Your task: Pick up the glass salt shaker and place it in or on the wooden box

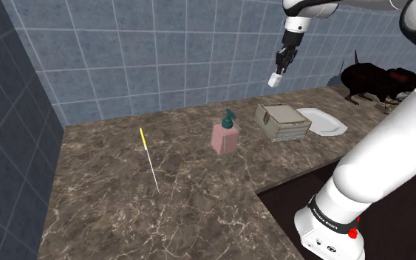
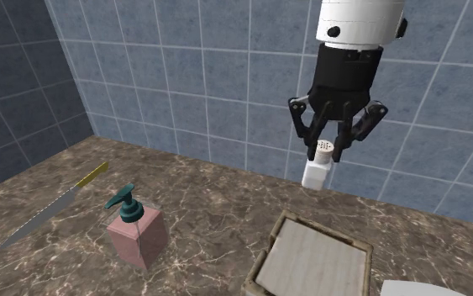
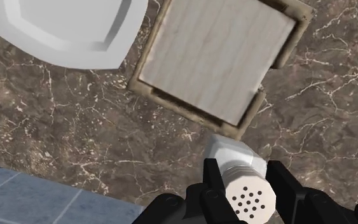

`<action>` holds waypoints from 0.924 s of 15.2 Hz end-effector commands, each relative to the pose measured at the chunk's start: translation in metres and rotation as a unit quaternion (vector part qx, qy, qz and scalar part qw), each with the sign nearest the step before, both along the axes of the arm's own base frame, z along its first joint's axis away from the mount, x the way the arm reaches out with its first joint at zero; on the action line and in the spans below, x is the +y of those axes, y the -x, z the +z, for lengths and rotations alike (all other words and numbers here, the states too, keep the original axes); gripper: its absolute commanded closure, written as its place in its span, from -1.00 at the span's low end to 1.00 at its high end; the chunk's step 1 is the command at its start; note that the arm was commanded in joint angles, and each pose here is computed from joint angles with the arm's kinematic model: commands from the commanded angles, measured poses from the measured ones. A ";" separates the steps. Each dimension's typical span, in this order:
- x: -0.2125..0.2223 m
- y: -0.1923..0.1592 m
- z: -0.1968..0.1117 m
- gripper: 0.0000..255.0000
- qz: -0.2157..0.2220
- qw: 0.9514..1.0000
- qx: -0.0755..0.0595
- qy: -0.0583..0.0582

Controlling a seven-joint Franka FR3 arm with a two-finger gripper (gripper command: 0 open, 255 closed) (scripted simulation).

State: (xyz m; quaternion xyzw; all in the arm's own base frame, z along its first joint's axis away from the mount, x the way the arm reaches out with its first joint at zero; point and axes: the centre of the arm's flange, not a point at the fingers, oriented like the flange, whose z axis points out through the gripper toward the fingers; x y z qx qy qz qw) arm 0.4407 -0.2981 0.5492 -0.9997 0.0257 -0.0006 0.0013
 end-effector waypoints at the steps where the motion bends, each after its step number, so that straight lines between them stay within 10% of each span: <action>1: 0.003 0.025 0.003 1.00 0.001 1.000 0.000 0.000; 6: 0.006 0.093 0.017 1.00 0.001 1.000 0.000 0.000; 14: 0.006 0.093 -0.025 1.00 0.001 1.000 0.000 0.000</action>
